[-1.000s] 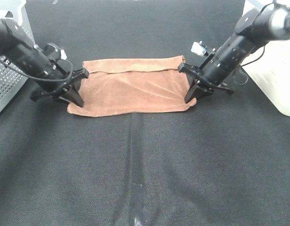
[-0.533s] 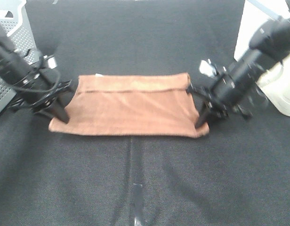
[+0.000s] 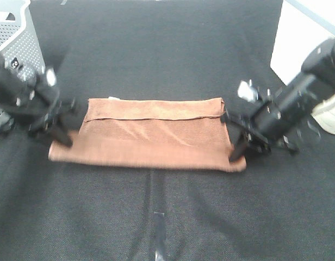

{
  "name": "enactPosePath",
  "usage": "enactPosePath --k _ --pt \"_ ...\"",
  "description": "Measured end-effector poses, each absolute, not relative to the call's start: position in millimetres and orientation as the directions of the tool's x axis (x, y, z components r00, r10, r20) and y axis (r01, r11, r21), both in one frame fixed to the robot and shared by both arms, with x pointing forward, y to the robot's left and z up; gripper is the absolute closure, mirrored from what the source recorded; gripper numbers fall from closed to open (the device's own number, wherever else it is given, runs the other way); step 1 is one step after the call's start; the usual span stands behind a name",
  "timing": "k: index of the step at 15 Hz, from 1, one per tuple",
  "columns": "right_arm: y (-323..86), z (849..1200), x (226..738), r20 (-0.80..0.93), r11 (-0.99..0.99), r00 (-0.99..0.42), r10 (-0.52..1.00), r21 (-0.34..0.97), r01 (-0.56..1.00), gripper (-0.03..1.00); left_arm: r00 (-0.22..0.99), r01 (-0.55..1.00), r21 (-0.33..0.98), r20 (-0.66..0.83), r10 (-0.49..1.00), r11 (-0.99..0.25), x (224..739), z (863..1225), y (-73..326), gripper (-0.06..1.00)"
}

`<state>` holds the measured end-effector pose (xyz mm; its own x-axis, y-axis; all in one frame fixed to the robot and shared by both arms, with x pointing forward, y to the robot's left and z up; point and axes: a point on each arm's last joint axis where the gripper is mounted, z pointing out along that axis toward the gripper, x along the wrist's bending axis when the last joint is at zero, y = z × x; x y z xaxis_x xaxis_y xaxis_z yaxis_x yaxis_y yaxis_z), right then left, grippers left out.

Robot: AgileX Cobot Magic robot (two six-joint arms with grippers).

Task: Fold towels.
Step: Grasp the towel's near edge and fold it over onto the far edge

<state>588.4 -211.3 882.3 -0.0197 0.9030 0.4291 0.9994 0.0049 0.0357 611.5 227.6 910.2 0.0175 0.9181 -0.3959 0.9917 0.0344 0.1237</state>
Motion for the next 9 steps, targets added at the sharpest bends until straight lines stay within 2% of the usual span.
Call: enactPosePath --k 3,5,9 --pt "-207.5 917.3 631.0 0.414 0.015 -0.105 0.904 0.215 0.977 0.97 0.012 0.966 0.240 -0.397 0.918 0.091 646.5 933.9 226.0 0.93" --pt "-205.8 933.4 666.0 0.375 0.031 -0.147 0.915 0.300 0.953 0.97 0.008 0.950 0.289 -0.406 0.914 0.120 675.3 935.2 223.4 0.93" --pt "-203.0 919.4 697.1 0.352 0.050 -0.164 0.921 0.311 0.949 0.97 0.008 0.927 0.346 -0.404 0.915 0.144 705.4 923.3 221.7 0.93"
